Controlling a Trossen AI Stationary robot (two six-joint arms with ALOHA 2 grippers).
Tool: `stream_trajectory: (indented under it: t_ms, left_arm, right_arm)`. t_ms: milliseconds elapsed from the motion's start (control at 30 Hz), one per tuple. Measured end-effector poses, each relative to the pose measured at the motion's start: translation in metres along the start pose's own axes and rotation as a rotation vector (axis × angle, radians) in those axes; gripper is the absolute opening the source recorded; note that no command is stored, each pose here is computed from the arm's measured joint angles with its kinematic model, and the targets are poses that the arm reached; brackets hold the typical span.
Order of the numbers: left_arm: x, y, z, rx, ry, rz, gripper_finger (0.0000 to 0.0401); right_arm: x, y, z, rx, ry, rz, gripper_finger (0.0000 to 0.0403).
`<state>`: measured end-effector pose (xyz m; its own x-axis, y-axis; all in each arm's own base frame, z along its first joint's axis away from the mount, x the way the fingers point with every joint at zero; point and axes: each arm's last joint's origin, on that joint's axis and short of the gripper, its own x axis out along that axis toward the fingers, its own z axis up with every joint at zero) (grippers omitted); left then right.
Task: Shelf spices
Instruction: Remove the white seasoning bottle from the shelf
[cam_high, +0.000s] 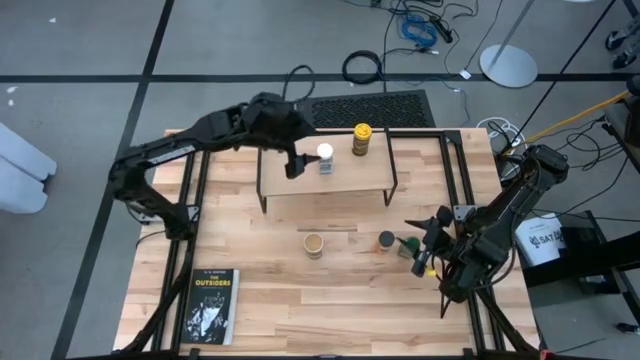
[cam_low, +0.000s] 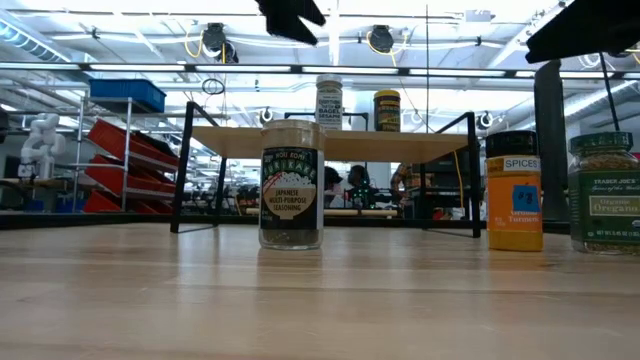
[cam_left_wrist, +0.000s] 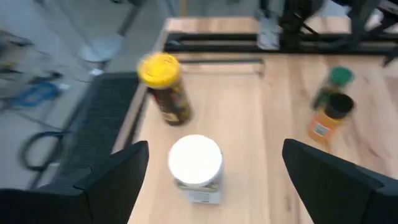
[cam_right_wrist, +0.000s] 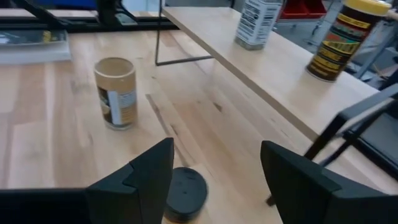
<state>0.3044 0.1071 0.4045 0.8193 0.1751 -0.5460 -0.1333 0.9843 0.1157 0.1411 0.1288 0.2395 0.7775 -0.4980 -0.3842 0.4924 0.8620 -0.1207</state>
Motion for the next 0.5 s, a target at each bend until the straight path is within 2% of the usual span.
stream_trajectory:
  t_ms: [133,367,500]
  left_arm:
    - [0.022,0.007,-0.008,-0.02,0.042,-0.076,0.038]
    - [0.056,0.021,-0.021,-0.036,0.11,-0.071,0.038]
    - [0.065,0.027,-0.023,-0.034,0.108,-0.06,0.038]
  right_arm:
    - [0.0,0.003,0.001,-0.007,-0.004,0.018,0.0229]
    - [0.0,0.007,0.003,-0.007,-0.009,0.038,0.0229]
    - [-0.002,0.009,0.003,-0.006,-0.01,0.055,0.0229]
